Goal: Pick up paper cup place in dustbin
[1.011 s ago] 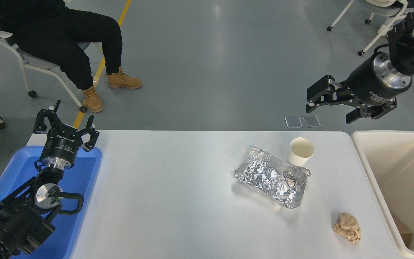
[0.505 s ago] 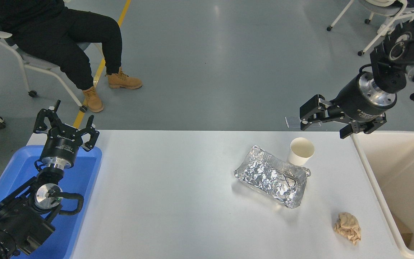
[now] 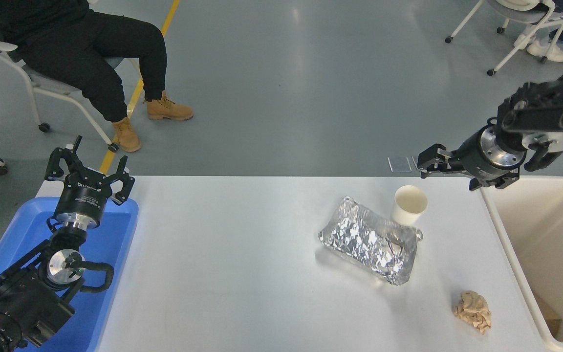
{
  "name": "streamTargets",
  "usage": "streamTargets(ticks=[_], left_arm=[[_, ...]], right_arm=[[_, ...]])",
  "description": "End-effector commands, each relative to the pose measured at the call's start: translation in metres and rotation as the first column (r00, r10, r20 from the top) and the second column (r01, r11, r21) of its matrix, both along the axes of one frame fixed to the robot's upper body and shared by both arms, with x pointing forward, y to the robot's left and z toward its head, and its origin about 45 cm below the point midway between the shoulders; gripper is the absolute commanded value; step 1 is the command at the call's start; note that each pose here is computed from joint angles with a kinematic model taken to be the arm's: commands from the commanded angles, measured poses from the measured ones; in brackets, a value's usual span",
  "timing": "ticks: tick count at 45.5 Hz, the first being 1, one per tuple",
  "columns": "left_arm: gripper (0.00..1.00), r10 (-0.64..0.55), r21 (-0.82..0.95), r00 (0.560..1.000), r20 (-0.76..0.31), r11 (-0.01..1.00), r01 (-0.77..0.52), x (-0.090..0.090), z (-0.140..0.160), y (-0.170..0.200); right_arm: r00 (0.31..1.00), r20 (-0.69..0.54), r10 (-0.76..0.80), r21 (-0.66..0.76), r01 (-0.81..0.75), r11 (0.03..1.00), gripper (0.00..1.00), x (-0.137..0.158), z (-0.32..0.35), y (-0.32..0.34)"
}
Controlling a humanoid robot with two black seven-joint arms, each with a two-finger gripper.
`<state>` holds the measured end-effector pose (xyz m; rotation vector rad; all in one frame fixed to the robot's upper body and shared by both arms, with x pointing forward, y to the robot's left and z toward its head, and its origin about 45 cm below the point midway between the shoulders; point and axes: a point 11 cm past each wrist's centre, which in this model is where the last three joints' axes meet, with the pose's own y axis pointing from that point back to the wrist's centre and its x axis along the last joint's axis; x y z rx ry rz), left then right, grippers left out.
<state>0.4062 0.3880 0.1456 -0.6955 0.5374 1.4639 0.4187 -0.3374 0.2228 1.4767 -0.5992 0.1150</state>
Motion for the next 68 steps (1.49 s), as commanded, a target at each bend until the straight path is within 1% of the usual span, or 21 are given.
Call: streamTargets(ticks=[1, 6, 14, 27, 31, 36, 42, 48, 49, 53, 54, 57, 58, 64, 68], left_arm=[[0.99, 0.0, 0.0, 1.0, 0.0, 1.0, 0.0, 0.0, 0.0, 0.0], [0.99, 0.0, 0.0, 1.0, 0.0, 1.0, 0.0, 0.0, 0.0, 0.0], [0.99, 0.001, -0.001, 1.0, 0.0, 1.0, -0.001, 0.0, 0.0, 0.0], [0.99, 0.0, 0.0, 1.0, 0.0, 1.0, 0.0, 0.0, 0.0, 0.0], [0.99, 0.0, 0.0, 1.0, 0.0, 1.0, 0.0, 0.0, 0.0, 0.0], [0.99, 0.001, -0.001, 1.0, 0.0, 1.0, -0.001, 0.0, 0.0, 0.0], [0.99, 0.0, 0.0, 1.0, 0.0, 1.0, 0.0, 0.0, 0.0, 0.0], [0.99, 0.0, 0.0, 1.0, 0.0, 1.0, 0.0, 0.0, 0.0, 0.0], [0.99, 0.001, -0.001, 1.0, 0.0, 1.0, -0.001, 0.0, 0.0, 0.0], [0.99, -0.001, 0.0, 1.0, 0.001, 1.0, 0.001, 0.0, 0.0, 0.0], [0.99, 0.001, -0.001, 1.0, 0.0, 1.0, -0.001, 0.0, 0.0, 0.0], [0.99, 0.0, 0.0, 1.0, 0.0, 1.0, 0.0, 0.0, 0.0, 0.0], [0.99, 0.0, 0.0, 1.0, 0.0, 1.0, 0.0, 0.0, 0.0, 0.0], [0.99, 0.0, 0.0, 1.0, 0.0, 1.0, 0.0, 0.0, 0.0, 0.0], [0.99, 0.0, 0.0, 1.0, 0.0, 1.0, 0.0, 0.0, 0.0, 0.0]], right_arm=[[0.997, 0.071, -0.022, -0.066, 0.026, 0.997, 0.99, -0.002, -0.048, -0.014], [0.997, 0.08, -0.02, -0.057, 0.025, 0.998, 0.99, -0.007, -0.063, -0.008], [0.995, 0.101, -0.022, -0.02, 0.024, 1.0, 0.98, -0.004, -0.08, 0.007], [0.985, 0.163, -0.048, -0.04, 0.055, 0.998, 0.98, -0.001, -0.09, -0.004], [0.985, 0.165, -0.053, -0.041, 0.06, 0.997, 0.97, -0.003, -0.099, -0.004], [0.984, 0.173, -0.053, -0.045, 0.062, 0.997, 0.94, -0.007, -0.11, -0.002], [0.977, 0.207, -0.055, -0.062, 0.069, 0.996, 0.94, -0.01, -0.118, -0.004], [0.978, 0.202, -0.057, -0.063, 0.071, 0.995, 0.93, -0.015, -0.125, -0.003], [0.978, 0.202, -0.057, -0.062, 0.071, 0.996, 0.91, -0.016, -0.126, -0.003], [0.978, 0.199, -0.059, -0.052, 0.071, 0.996, 0.74, -0.017, -0.128, 0.0], [0.979, 0.197, -0.059, -0.05, 0.07, 0.996, 0.67, -0.017, -0.129, 0.001], [0.979, 0.193, -0.062, -0.037, 0.071, 0.997, 0.39, -0.018, -0.131, 0.004], [0.979, 0.193, -0.063, -0.036, 0.071, 0.997, 0.31, -0.018, -0.131, 0.004], [0.978, 0.203, -0.045, 0.01, 0.044, 0.999, 0.0, -0.017, -0.131, 0.012], [0.978, 0.207, -0.023, 0.031, 0.017, 0.999, 0.0, -0.016, -0.132, 0.02]])
